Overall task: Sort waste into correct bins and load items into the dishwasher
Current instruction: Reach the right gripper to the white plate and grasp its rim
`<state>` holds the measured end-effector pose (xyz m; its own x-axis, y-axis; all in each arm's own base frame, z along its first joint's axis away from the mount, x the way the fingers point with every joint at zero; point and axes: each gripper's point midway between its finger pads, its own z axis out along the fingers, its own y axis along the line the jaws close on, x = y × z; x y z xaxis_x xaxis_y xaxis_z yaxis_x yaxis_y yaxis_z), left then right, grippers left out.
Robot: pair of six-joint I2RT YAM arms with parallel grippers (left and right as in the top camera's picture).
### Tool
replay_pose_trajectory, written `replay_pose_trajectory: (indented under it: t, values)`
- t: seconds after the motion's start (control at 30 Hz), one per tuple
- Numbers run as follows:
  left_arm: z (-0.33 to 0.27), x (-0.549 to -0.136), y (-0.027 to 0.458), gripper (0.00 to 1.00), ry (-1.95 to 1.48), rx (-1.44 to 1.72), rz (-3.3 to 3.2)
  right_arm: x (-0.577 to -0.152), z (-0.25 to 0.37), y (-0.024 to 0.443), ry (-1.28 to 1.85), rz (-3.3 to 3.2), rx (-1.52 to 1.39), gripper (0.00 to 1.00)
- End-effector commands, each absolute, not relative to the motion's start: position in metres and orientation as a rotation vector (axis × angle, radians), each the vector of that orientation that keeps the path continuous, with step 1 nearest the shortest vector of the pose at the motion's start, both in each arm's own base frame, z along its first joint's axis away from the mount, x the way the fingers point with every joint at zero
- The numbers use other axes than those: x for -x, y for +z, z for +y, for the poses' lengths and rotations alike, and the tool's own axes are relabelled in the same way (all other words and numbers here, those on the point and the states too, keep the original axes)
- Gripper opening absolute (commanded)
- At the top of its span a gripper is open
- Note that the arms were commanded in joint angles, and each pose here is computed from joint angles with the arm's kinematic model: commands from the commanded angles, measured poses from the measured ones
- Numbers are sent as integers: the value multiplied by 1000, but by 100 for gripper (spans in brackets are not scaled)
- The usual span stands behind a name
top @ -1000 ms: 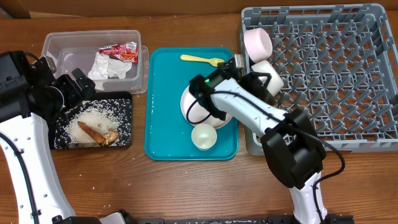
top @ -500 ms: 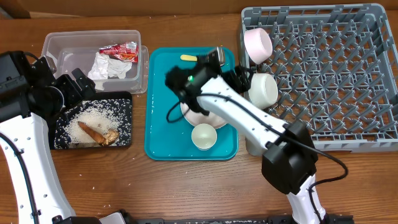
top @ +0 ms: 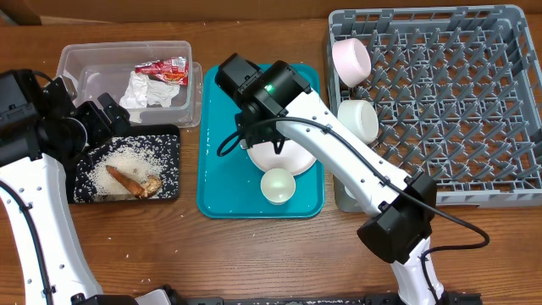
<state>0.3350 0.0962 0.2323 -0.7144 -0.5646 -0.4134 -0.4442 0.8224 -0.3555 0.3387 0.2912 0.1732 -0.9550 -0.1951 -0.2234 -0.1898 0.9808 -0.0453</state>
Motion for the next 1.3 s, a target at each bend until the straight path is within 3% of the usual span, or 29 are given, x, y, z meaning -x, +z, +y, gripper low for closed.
replay_pose_trajectory:
  t: [0.0,0.2,0.57,0.77,0.9,1.27]
  values:
    - [94,-336,239,100,-320,712,2476,-341,309,172,215,2929,432,83]
    - [94,-336,239,100,-320,712,2476,-346,313,156,356,2939,550,79]
    - [94,-336,239,100,-320,712,2476,-369,326,67,403,2872,458,61]
    - [94,-336,239,100,-320,712,2476,-376,330,43,444,2837,348,35]
    - [94,-336,239,100,-320,712,2476,-375,330,32,452,2847,301,13]
    - [94,-336,239,100,-320,712,2476,-362,333,-3,476,2942,279,5]
